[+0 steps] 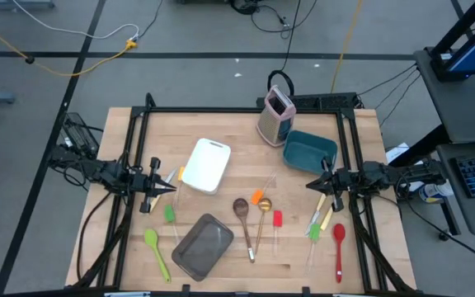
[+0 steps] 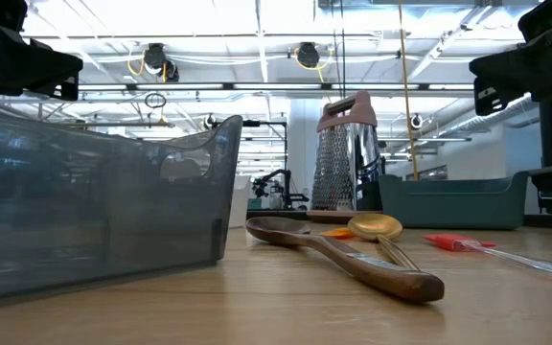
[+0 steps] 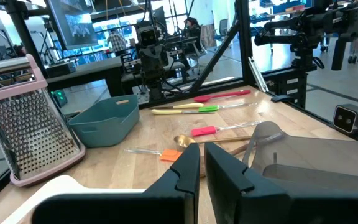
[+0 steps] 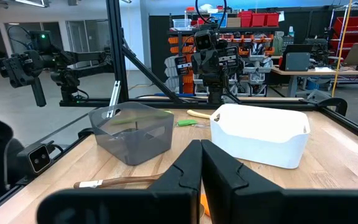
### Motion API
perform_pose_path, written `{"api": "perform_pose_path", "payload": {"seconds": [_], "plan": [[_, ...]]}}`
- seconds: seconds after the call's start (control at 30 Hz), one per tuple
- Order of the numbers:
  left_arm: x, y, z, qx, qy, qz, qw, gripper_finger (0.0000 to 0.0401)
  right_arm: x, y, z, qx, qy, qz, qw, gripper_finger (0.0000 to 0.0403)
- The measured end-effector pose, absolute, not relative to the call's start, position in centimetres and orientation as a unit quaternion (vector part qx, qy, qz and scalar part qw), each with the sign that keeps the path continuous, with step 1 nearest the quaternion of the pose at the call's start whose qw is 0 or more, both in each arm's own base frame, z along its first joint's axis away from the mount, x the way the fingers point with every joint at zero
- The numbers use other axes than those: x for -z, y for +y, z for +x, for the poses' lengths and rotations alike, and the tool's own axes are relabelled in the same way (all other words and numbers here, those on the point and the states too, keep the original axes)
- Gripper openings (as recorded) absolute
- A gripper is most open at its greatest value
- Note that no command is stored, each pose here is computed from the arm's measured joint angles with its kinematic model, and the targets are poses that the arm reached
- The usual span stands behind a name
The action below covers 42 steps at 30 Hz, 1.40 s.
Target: Pick & Place Kitchen Items
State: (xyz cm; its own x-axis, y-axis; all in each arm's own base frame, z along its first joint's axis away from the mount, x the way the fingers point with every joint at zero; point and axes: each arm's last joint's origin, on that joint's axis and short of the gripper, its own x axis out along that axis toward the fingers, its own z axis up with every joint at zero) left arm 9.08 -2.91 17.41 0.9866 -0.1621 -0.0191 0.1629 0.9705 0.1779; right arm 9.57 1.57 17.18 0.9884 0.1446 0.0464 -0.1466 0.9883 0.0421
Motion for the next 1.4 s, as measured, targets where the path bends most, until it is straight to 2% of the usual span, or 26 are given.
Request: {"api": "perform_pose_path", "payload": {"seconds": [0.33,0.4,0.53,0.7,0.83,0.97,1.03,1.1,1.23,1.4], "plan": [[-17.4,-2.9,9.1,0.082,0.002,0.091,0.992,0.0031,-17.2,1.6,9.6,-0.073,-0.022,0.023,0.997,0.0002],[-17.4,-2.9,9.1,0.082,0.002,0.091,0.992,0.0031,-17.4,1.6,9.6,-0.074,-0.029,0.051,0.996,0.0002],[-17.5,-2.9,9.1,0.082,-0.001,0.091,0.993,0.0031,-18.2,1.6,9.5,-0.081,-0.069,0.116,0.988,0.0002],[-17.5,-2.9,9.1,0.081,-0.004,0.091,0.992,0.0031,-19.2,1.5,9.3,-0.086,-0.117,0.121,0.982,0.0002],[-17.6,-2.9,9.1,0.081,-0.006,0.083,0.993,0.0031,-19.3,1.4,9.3,-0.063,-0.129,0.053,0.988,0.0002],[-17.7,-2.9,9.1,0.081,-0.012,0.085,0.993,0.0031,-19.5,1.1,9.2,0.018,-0.144,-0.063,0.987,0.0002],[-18.0,-2.9,9.1,0.079,-0.028,0.079,0.993,0.0031,-19.8,0.9,9.1,0.048,-0.153,-0.069,0.985,0.0002],[-18.3,-2.9,9.1,0.076,-0.042,0.07,0.994,0.0031,-20.0,0.9,9.1,0.044,-0.164,-0.041,0.985,0.0003],[-18.6,-2.7,9.1,0.048,-0.052,0.059,0.996,0.0031,-20.0,1.1,9.4,0.01,-0.165,-0.005,0.986,0.0021],[-18.7,-2.5,9.1,0.014,-0.055,0.013,0.998,0.0031,-20.1,1.2,10.0,0.006,-0.166,0.036,0.986,0.0074]]}}
